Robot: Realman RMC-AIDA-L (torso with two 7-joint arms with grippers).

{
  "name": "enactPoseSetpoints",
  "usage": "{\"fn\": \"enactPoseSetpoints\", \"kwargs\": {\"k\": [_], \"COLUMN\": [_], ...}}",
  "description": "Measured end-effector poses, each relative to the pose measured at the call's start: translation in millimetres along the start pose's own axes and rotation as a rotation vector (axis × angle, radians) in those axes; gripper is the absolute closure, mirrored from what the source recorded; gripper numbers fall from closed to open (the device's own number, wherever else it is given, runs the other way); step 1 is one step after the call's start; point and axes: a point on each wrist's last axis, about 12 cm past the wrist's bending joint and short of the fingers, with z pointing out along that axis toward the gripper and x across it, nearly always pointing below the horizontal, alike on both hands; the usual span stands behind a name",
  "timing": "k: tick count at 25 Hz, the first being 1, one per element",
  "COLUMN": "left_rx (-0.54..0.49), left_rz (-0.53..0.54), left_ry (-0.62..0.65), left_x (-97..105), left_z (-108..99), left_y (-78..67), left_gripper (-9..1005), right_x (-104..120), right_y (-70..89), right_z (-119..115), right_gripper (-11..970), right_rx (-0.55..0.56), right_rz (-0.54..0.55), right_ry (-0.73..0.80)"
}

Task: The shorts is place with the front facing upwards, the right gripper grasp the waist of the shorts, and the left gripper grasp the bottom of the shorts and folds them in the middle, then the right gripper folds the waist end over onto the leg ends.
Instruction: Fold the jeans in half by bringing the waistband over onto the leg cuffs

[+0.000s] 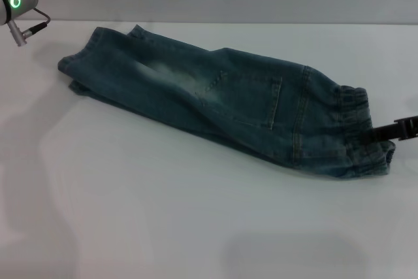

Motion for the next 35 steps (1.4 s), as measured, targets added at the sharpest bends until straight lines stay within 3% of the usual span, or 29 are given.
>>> {"fn": "enactPoseSetpoints", "kwargs": {"k": [11,16,22,35], "left_rx": [-0.015,-0.027,-0.033,-0.043], "left_rz": [0.017,0.019,0.02,-0.001], "left_ry": [-0.011,-0.013,-0.018,-0.052], "left_x": [-4.7,-5.3,-5.8,-6.8], "left_z": [2.7,3.2,4.2,3.9], "left_y": [-0.3,0.6,0.2,1.5], "left_gripper": [163,163,162,162], "right_x": [-6.8,-7.5,-8.1,-11.4], "right_y": [-0.9,-5.2,-13.1,-12.7], "right_z": [-10.8,-16.3,-12.3,15.8], "right_gripper": [500,398,399,400], "right_rx": [0.004,0.027,0.081,0.069], "right_rz": [-0.003,0.004,0.027,0.05], "right_ry": [-0.019,-0.015,-0.031,-0.033]}}
